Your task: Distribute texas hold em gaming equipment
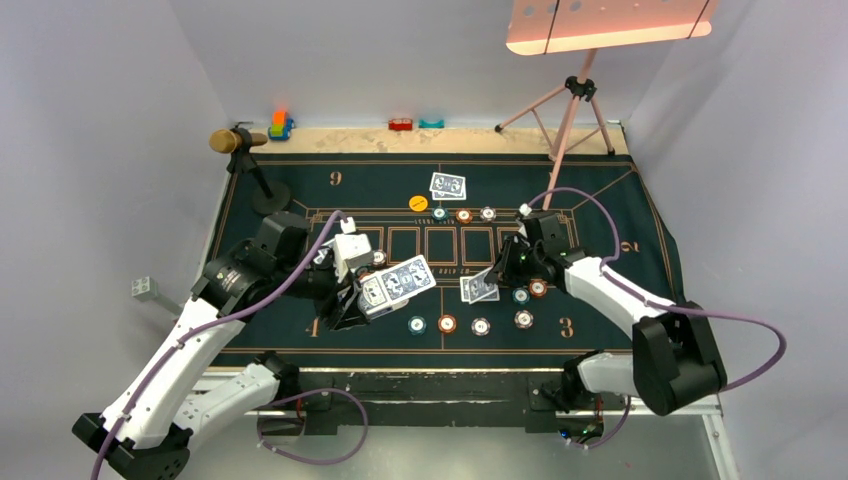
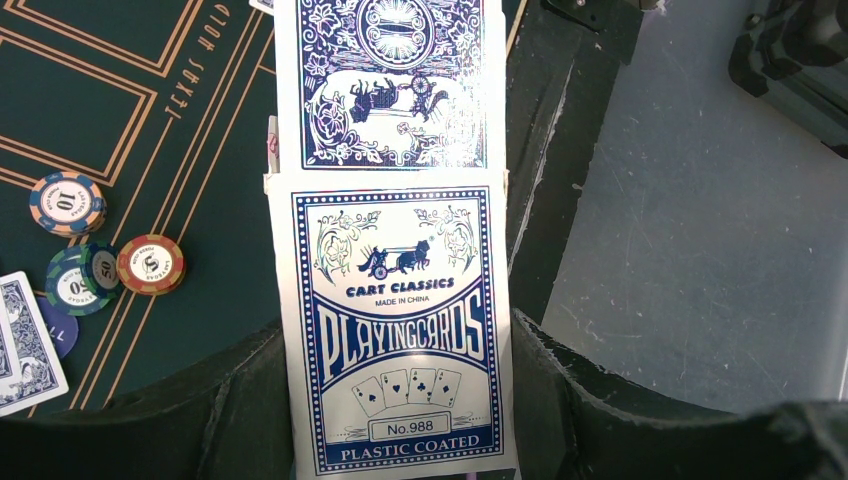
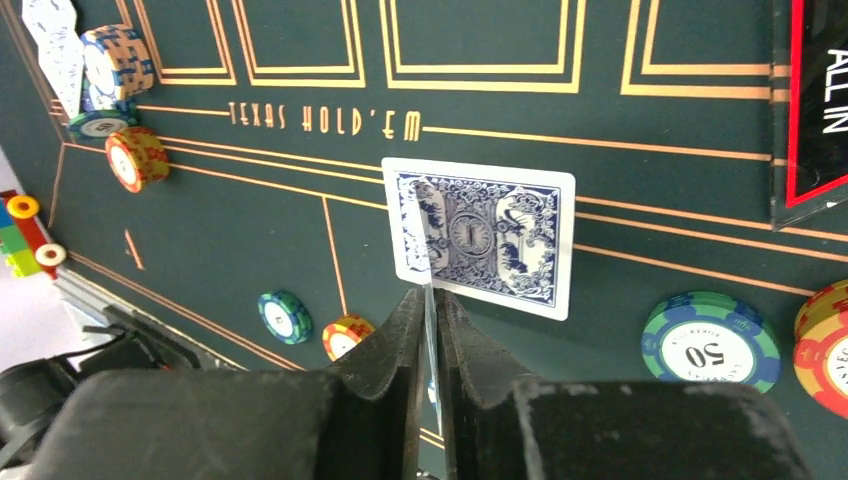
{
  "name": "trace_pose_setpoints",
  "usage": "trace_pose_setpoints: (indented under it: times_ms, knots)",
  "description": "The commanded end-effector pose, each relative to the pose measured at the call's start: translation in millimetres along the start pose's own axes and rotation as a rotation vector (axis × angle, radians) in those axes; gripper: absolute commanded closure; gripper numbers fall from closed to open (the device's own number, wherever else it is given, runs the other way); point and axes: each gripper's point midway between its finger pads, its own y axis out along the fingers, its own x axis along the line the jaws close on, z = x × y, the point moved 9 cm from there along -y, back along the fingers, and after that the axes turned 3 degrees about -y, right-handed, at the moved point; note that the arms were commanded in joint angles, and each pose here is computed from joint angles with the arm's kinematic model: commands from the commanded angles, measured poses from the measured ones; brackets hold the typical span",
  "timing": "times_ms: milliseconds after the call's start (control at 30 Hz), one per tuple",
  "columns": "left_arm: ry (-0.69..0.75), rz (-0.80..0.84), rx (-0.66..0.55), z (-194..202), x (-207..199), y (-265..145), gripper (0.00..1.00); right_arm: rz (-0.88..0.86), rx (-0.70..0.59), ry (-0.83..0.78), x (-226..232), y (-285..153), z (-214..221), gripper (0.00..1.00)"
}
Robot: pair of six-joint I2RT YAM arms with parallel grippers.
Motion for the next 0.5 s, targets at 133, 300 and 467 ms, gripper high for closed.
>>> trace_pose_setpoints:
  times_ms: [133,300,467]
  knots:
    - [0.011,0.022,-0.052,-8,-4,-3,0.83,0.157,-0.065,-0.034,-17,1,-5,0.68]
    - [0.016,0.024,-0.058,-11,-4,-4,0.82,0.223,-0.071,-0.053,-20,-11,-4,0.62]
    - [0.01,0.025,-0.055,-10,-4,-3,0.82,0.212,-0.14,-0.071,-5,-35,-16,0.6]
